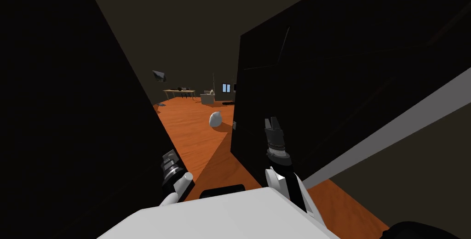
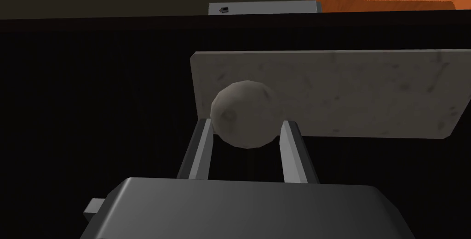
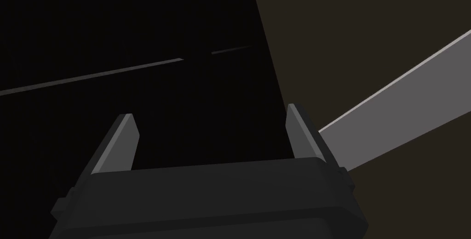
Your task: Push the door open
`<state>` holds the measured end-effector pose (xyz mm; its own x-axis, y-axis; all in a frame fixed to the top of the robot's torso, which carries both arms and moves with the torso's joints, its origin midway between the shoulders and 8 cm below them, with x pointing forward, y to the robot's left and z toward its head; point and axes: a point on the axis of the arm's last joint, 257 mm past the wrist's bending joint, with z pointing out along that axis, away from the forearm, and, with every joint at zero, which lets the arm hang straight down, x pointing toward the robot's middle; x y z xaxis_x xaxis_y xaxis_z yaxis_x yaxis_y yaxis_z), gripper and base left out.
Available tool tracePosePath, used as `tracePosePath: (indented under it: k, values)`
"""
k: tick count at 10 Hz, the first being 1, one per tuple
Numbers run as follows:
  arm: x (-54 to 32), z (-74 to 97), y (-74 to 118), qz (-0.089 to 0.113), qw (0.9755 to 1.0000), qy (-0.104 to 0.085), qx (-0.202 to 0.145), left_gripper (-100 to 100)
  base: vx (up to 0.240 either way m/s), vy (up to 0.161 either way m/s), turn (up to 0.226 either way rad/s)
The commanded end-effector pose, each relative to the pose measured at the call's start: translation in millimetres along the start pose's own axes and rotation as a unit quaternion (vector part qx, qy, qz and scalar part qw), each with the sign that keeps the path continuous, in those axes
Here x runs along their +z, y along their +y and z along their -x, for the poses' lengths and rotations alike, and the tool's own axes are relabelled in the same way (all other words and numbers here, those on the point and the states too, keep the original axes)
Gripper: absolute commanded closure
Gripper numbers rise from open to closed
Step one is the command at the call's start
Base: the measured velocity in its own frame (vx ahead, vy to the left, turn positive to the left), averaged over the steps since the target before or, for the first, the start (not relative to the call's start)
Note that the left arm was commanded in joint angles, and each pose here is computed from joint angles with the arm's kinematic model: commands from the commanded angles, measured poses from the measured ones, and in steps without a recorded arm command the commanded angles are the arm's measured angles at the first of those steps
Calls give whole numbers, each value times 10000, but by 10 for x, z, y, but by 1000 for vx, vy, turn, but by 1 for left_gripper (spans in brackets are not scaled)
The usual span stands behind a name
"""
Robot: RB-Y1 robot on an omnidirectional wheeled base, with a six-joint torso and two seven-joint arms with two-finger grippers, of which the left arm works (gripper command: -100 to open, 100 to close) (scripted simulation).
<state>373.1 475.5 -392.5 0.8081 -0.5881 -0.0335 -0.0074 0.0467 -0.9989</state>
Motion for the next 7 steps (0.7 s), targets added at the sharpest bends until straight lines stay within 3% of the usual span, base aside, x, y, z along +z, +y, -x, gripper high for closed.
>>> tracePosePath:
  k: [1, 2, 3, 4, 7]
  values:
    - [123, 127, -128, -155, 9997, -173, 26, 100, 108, 104, -7]
    - [180, 223, -164, -194, 9993, -319, 40, 100, 102, 150, 27]
    - [180, 223, -164, -194, 9993, -319, 40, 100, 90, 121, 34]
    - [232, 354, -194, -212, 9982, -555, 42, 100, 126, 144, 13]
    - [243, 352, -216, -238, 9981, -559, 28, 100, 73, 68, 27]
